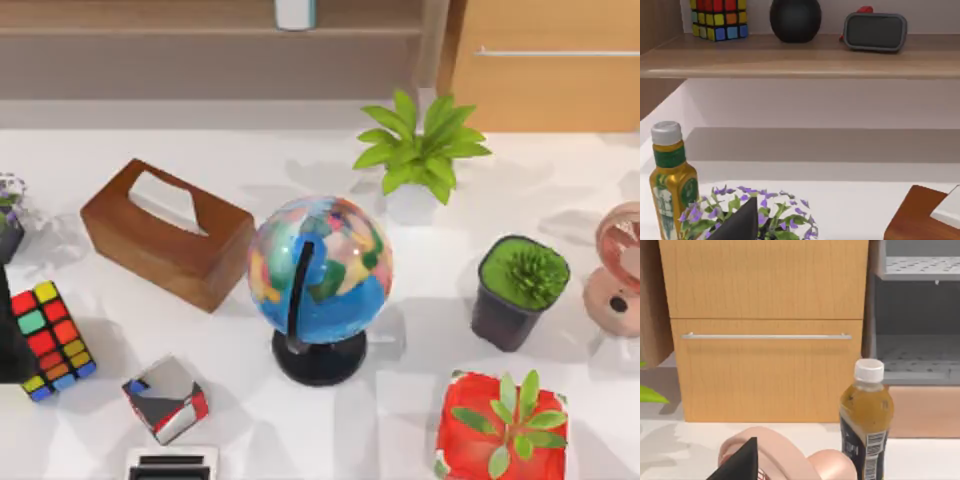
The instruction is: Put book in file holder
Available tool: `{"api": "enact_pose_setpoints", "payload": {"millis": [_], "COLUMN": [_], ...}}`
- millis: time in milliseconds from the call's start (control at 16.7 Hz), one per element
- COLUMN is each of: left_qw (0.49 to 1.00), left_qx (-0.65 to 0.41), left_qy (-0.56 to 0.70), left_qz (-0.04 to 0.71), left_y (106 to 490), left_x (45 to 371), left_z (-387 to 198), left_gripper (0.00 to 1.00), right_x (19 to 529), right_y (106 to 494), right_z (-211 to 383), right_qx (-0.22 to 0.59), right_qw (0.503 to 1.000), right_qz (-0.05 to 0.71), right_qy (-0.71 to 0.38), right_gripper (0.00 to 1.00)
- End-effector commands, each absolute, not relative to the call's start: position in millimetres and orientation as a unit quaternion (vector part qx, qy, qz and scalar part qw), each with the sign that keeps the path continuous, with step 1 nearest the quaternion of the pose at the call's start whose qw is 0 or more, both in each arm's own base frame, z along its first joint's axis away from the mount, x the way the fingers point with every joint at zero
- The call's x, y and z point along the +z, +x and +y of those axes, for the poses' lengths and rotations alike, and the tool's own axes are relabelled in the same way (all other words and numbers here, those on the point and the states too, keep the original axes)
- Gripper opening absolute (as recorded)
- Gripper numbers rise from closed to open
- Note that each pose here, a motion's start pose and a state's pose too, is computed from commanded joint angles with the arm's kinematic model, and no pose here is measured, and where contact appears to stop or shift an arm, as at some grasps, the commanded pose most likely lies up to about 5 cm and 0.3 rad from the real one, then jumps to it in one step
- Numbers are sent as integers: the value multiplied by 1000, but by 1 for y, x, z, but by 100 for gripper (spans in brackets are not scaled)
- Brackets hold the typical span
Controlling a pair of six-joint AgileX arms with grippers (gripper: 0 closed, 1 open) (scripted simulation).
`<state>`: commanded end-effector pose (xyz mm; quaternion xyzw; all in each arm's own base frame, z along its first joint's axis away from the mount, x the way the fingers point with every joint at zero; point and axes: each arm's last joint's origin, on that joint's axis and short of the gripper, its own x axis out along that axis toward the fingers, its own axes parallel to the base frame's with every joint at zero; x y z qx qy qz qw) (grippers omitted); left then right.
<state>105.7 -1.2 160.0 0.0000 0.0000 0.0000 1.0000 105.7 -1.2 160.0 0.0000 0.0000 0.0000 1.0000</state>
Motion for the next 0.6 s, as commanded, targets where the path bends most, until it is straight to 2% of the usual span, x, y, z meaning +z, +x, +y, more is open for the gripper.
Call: {"api": "enact_pose_setpoints", "payload": {"millis": [300, 600], "left_qw": [1000, 1000], "left_qx": [0, 0], "left_qy": [0, 0], "left_qz": [0, 0], "left_y": [106, 106], "left_x": [160, 160], "left_z": [-1, -1], "left_gripper": [100, 100], "right_x": [182, 276], "right_y": [106, 118], "right_z": [3, 23], "right_qx": [14, 57], "right_qw": [999, 991], "right_qz": [-29, -122], "right_qy": [1, 16], "right_gripper": [100, 100]}}
